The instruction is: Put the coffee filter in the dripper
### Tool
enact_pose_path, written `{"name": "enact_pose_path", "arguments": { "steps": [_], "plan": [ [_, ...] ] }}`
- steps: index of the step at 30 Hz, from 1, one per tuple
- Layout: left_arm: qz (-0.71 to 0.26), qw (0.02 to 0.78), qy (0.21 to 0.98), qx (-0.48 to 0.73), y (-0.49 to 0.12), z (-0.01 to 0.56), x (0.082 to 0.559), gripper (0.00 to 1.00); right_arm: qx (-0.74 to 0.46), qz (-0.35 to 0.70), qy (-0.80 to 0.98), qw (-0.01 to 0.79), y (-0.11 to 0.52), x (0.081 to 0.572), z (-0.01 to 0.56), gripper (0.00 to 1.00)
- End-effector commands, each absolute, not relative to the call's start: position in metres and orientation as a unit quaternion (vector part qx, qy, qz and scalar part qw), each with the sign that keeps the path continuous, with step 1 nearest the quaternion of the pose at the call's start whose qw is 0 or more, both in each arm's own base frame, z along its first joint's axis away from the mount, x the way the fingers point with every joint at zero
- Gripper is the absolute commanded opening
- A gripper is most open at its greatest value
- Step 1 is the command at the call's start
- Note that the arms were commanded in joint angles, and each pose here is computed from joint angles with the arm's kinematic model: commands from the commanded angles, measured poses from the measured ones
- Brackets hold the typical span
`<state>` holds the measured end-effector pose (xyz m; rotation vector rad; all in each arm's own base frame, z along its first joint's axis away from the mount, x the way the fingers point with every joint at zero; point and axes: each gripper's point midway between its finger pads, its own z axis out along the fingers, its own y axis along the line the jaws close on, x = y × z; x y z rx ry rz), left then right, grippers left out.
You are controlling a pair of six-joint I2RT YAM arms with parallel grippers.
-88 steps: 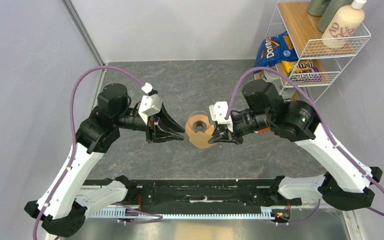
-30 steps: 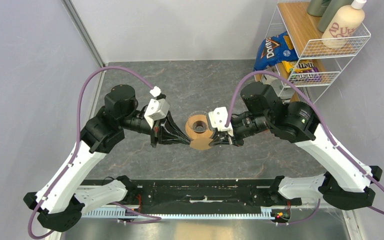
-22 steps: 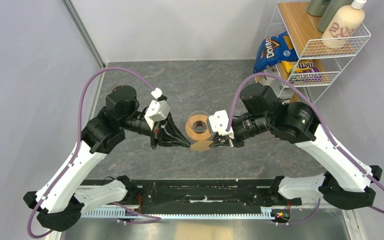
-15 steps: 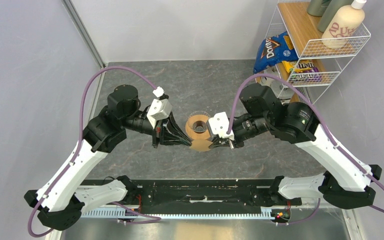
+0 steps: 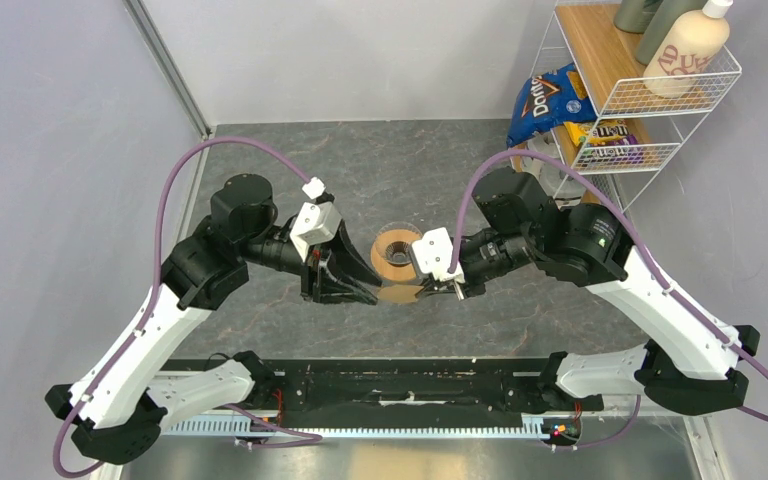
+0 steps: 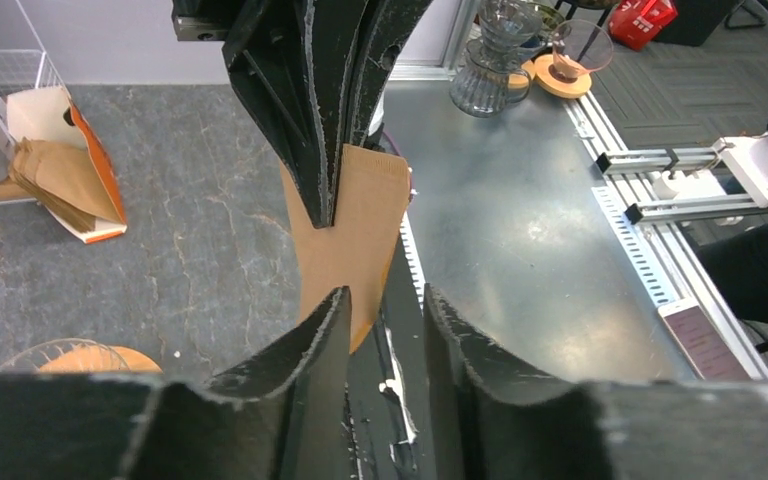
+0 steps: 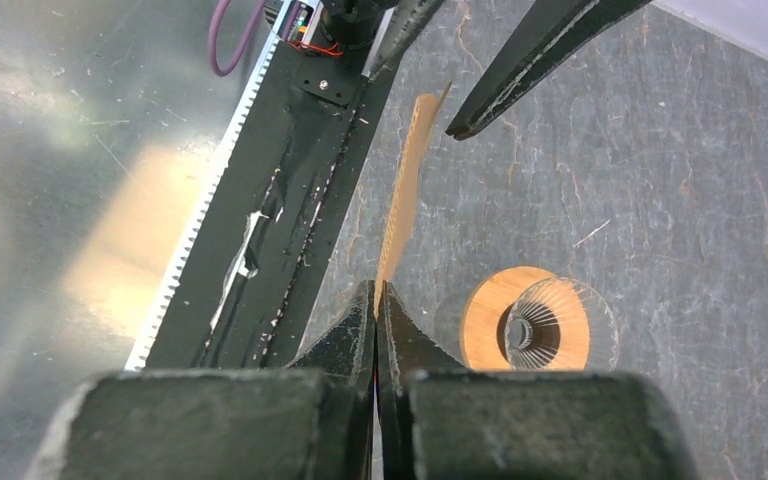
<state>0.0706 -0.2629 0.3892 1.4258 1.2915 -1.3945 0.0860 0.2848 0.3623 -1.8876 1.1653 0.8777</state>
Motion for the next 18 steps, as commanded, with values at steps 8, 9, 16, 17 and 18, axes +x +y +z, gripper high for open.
{"name": "enact_pose_path", "arguments": {
  "steps": [8,9,16,17,18],
  "plan": [
    [-0.520,0.426,0.525,0.522,-0.267,0.385,0.090,0.71,-0.675,0.376,0.470,0.428,0.296,0.088,0.398,0.00],
    [-0.521,0.432,0.525,0.516,-0.269,0.386,0.093,0.67,-0.670,0.381,0.467,0.433,0.298,0.088,0.403,0.00],
    [-0.521,0.458,0.505,0.514,-0.270,0.403,0.093,0.02,-0.657,0.376,0.475,0.449,0.300,0.094,0.401,0.00],
    [-0.518,0.461,0.507,0.513,-0.269,0.404,0.093,0.02,-0.655,0.371,0.484,0.446,0.298,0.096,0.397,0.05],
    [-0.518,0.456,0.512,0.512,-0.268,0.405,0.092,0.02,-0.652,0.367,0.494,0.443,0.297,0.098,0.395,0.13]
  ]
}}
